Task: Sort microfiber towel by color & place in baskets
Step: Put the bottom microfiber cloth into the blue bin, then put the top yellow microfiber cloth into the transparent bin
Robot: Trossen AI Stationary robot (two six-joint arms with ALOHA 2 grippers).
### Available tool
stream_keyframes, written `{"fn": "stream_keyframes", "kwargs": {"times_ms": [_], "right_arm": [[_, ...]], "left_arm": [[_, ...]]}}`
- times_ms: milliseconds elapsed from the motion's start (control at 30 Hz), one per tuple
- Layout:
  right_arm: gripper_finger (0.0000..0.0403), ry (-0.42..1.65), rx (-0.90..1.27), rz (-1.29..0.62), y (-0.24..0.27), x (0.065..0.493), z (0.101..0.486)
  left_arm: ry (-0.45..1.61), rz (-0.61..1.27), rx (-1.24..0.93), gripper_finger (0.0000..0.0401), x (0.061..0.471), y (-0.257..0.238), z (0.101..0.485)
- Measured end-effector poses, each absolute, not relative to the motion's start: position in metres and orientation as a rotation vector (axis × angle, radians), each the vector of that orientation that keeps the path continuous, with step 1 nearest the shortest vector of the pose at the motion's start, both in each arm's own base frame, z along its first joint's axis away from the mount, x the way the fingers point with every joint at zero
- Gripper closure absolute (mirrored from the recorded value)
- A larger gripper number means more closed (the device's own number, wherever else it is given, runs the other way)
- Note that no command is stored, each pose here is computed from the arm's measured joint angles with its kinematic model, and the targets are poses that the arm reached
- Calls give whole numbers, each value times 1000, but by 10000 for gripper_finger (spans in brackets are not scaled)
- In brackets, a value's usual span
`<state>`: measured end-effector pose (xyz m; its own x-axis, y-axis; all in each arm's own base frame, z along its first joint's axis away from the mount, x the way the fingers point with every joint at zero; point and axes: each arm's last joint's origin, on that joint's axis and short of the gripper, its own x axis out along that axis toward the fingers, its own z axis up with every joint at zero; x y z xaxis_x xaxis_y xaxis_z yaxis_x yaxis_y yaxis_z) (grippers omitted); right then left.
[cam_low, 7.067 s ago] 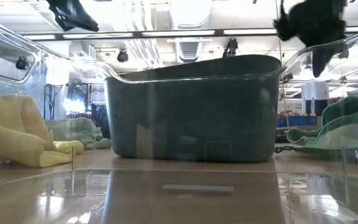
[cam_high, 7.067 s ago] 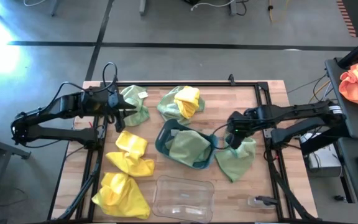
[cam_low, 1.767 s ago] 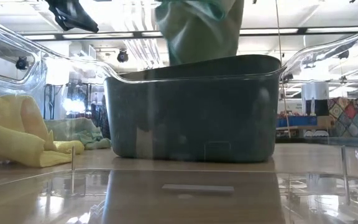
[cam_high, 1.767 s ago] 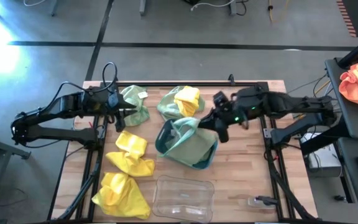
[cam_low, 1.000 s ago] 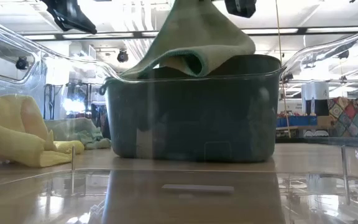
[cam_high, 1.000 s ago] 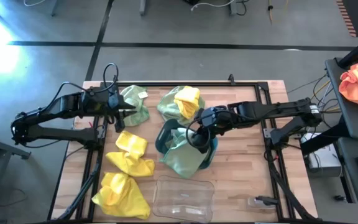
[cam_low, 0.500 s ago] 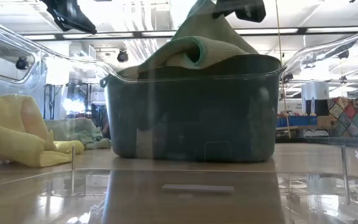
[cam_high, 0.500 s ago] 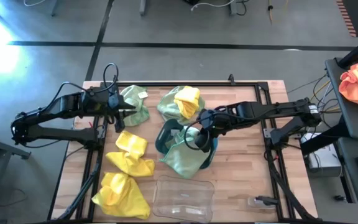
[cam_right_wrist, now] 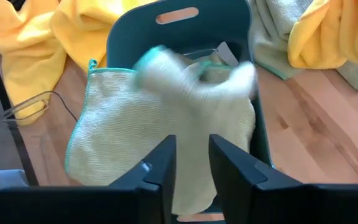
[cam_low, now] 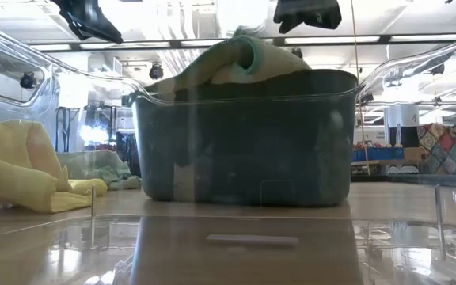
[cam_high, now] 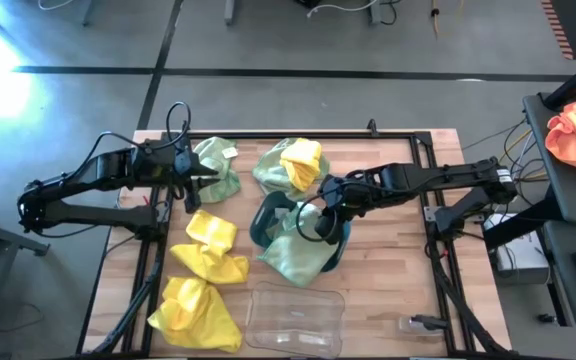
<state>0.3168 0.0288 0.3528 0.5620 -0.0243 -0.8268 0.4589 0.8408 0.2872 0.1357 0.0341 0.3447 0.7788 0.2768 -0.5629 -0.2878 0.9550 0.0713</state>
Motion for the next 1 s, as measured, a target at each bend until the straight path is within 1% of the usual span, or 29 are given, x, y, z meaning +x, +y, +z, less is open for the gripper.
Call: {"fn": "stream_keyframes", "kwargs": {"times_ms": [167,333,500,567,900,1000], "right_arm": [[282,937,513,-299,29,317,353],[274,905,504,-334,24,319,354],[286,821,361,-553,10,318,355],[292,812,298,-594,5,318,355],[321,870,118,-557,-17,317,355],[326,871,102,-558,-22,321,351]], "left_arm": [[608,300,-2,326,136,34,345],[608,299,2,327,136,34,345],[608,298,2,326,136,34,345],[608,298,4,326,136,34,345],[613,288,36,326,136,34,345],[616,282,53,326,136,34,345]]}}
